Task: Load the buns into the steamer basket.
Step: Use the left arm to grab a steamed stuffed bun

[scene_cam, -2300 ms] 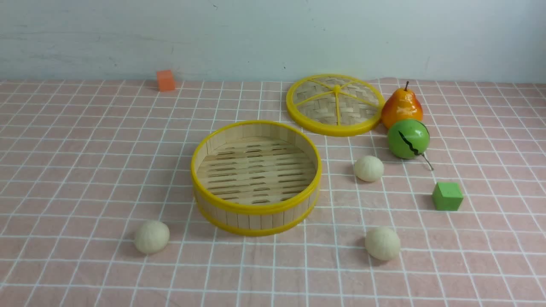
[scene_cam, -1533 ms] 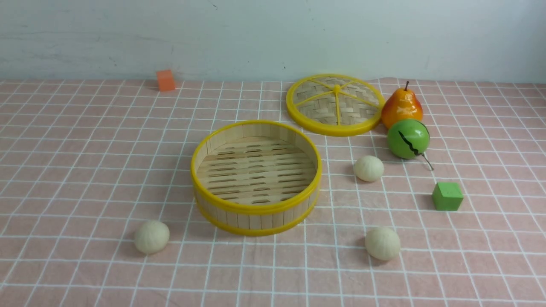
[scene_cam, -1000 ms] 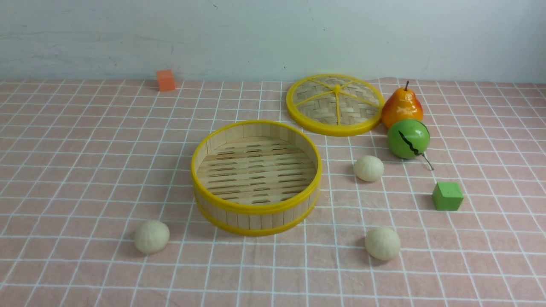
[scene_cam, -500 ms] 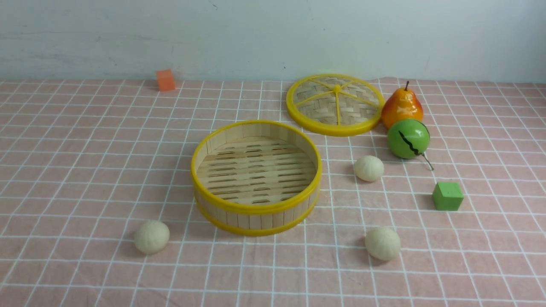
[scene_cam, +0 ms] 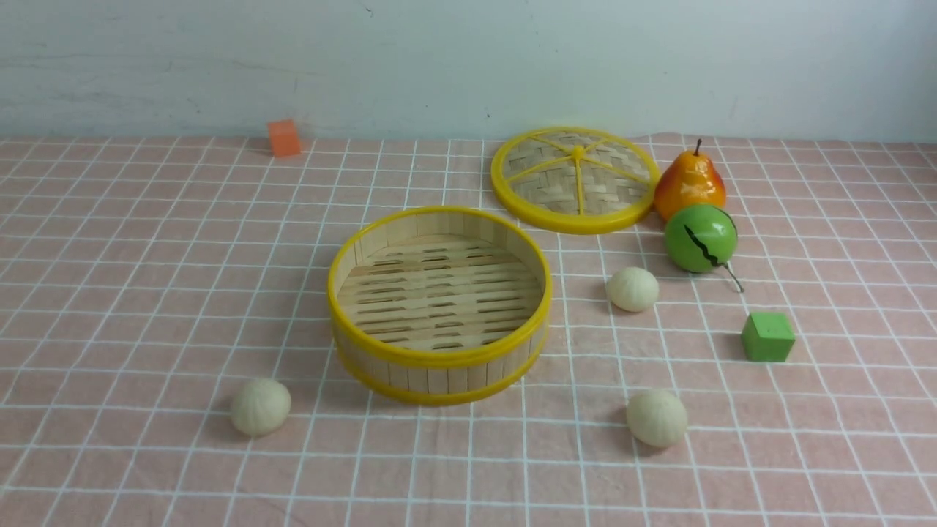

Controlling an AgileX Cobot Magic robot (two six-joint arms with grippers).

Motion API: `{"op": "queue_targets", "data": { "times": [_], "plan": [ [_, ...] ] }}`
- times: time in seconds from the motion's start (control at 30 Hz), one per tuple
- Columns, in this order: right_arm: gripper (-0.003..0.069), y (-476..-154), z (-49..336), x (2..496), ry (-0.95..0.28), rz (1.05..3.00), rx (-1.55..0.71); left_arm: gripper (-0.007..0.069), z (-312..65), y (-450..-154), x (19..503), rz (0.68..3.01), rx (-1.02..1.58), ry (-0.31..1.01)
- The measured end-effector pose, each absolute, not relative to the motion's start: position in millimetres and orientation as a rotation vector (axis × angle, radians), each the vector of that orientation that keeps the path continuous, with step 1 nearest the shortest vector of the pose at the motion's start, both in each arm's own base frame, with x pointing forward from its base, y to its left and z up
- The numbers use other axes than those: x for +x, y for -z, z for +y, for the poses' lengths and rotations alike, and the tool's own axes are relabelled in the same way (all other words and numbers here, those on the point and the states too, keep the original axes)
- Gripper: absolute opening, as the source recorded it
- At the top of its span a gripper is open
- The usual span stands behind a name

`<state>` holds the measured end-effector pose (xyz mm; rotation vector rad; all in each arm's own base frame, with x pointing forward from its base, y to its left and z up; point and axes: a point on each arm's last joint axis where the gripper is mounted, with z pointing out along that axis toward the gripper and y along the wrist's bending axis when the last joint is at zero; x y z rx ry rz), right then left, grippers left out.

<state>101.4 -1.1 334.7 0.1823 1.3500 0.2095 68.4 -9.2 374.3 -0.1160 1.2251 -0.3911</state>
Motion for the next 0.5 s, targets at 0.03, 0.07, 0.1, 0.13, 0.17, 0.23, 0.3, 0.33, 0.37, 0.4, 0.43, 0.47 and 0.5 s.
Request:
{"op": "queue_targets", "data": {
  "times": [0.03, 0.07, 0.1, 0.13, 0.17, 0.23, 0.3, 0.33, 0.37, 0.4, 0.43, 0.47, 0.5],
  "plan": [
    [-0.0005, -335, -1, 114, -0.195, 1.426, 0.185, -0.0014, -10, -375, 85, 1.316, -0.111, 0.348],
    [-0.0004, -332, -1, 120, -0.188, 1.466, 0.186, -0.0014, -10, -377, 87, 1.325, -0.110, 0.342],
    [-0.0001, -324, -2, 140, -0.169, 1.599, 0.194, -0.0014, -11, -376, 107, 1.460, -0.123, 0.301],
    [-0.0001, -324, -1, 143, -0.170, 1.615, 0.195, -0.0014, -11, -377, 110, 1.466, -0.123, 0.299],
    [0.0000, -311, 0, 160, -0.165, 1.777, 0.208, -0.0014, -12, -372, 132, 1.629, -0.148, 0.257],
    [0.0000, -296, 11, 183, -0.165, 2.063, 0.191, -0.0014, -12, -360, 158, 1.868, -0.200, 0.208],
    [0.0000, -288, 17, 191, -0.152, 2.197, 0.159, -0.0014, -13, -355, 167, 1.968, -0.224, 0.195],
    [0.0000, -278, 28, 201, -0.121, 2.372, 0.076, -0.0014, -15, -349, 178, 2.111, -0.253, 0.191],
    [0.0000, -266, 37, 208, -0.088, 2.523, -0.014, -0.0014, -18, -343, 185, 2.212, -0.250, 0.198],
    [0.0000, -265, 39, 209, -0.083, 2.540, -0.031, -0.0014, -19, -341, 188, 2.236, -0.238, 0.193],
    [0.0000, -255, 54, 218, -0.070, 2.643, -0.166, -0.0014, -25, -332, 199, 2.365, -0.197, 0.228],
    [0.0000, -254, 57, 219, -0.072, 2.646, -0.191, -0.0014, -26, -330, 200, 2.381, -0.192, 0.233],
    [0.0000, -247, 69, 225, -0.088, 2.682, -0.271, -0.0014, -33, -321, 210, 2.478, -0.157, 0.289]
  ]
}}
